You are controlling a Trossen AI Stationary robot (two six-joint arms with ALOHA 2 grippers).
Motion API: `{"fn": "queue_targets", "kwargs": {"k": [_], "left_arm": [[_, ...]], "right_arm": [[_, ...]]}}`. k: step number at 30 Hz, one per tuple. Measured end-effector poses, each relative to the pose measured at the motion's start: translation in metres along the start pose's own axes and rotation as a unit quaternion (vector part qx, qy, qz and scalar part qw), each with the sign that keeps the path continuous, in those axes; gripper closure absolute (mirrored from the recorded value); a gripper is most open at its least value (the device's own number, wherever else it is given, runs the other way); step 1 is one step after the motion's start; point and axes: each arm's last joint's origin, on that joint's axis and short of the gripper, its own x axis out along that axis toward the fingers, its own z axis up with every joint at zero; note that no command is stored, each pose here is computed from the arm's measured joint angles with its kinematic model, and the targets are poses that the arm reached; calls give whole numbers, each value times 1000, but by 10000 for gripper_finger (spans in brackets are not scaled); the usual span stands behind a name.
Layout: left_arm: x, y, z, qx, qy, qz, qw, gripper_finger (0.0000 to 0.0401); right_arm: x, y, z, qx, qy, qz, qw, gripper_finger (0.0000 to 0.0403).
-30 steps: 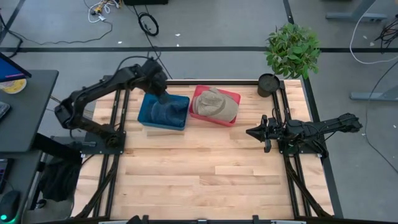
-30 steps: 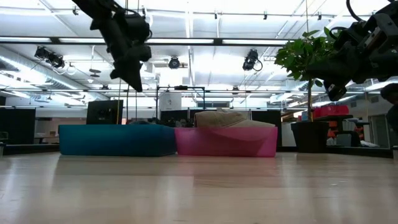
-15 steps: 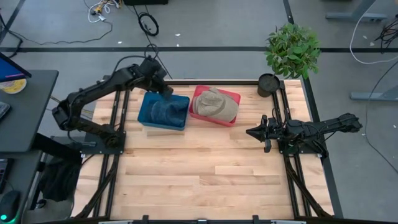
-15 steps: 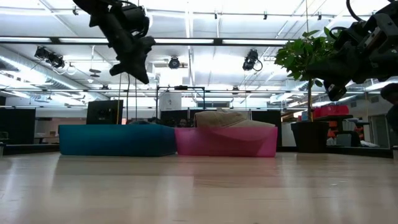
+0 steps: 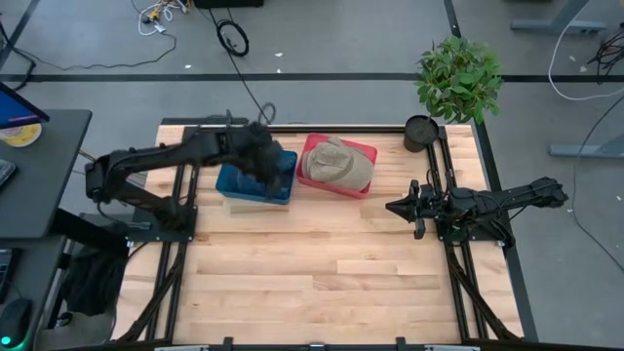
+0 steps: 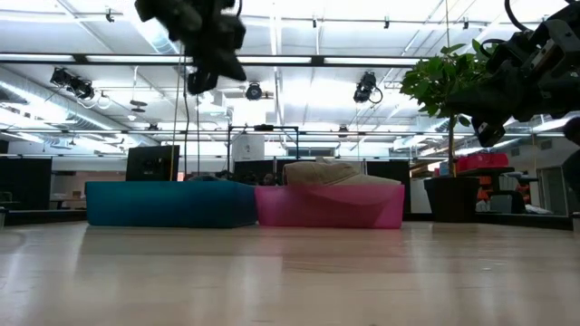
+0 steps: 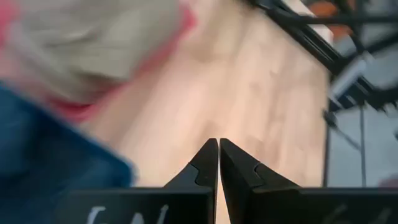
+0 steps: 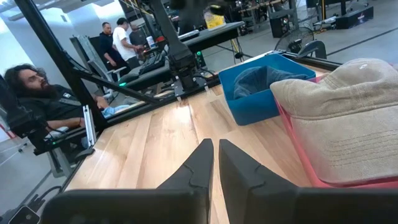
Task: Pick & Place hat
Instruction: Return to home position
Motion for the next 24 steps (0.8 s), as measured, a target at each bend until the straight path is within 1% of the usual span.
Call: {"fn": "queue_targets", "kwargs": {"k": [5, 8, 11, 16, 20, 24], "left_arm": [[12, -48, -12, 50, -17, -43, 998, 385], [15, -73, -20, 77, -44, -54, 995, 385], [16, -94, -28, 101, -68, -57, 991, 385], [16, -112, -37, 118, -99, -41, 987, 385], [15, -120, -37, 121, -119, -58, 984, 385], [12, -126, -34, 110, -147, -82, 980, 385]], "right_arm": [[0, 0, 0, 0, 0, 0, 1000, 372], [0, 0, 0, 0, 0, 0, 1000, 372], [0, 0, 0, 0, 0, 0, 1000, 372], [0, 0, 0, 0, 0, 0, 1000, 372], [0, 0, 0, 0, 0, 0, 1000, 372], [0, 0, 0, 0, 0, 0, 1000, 372]]}}
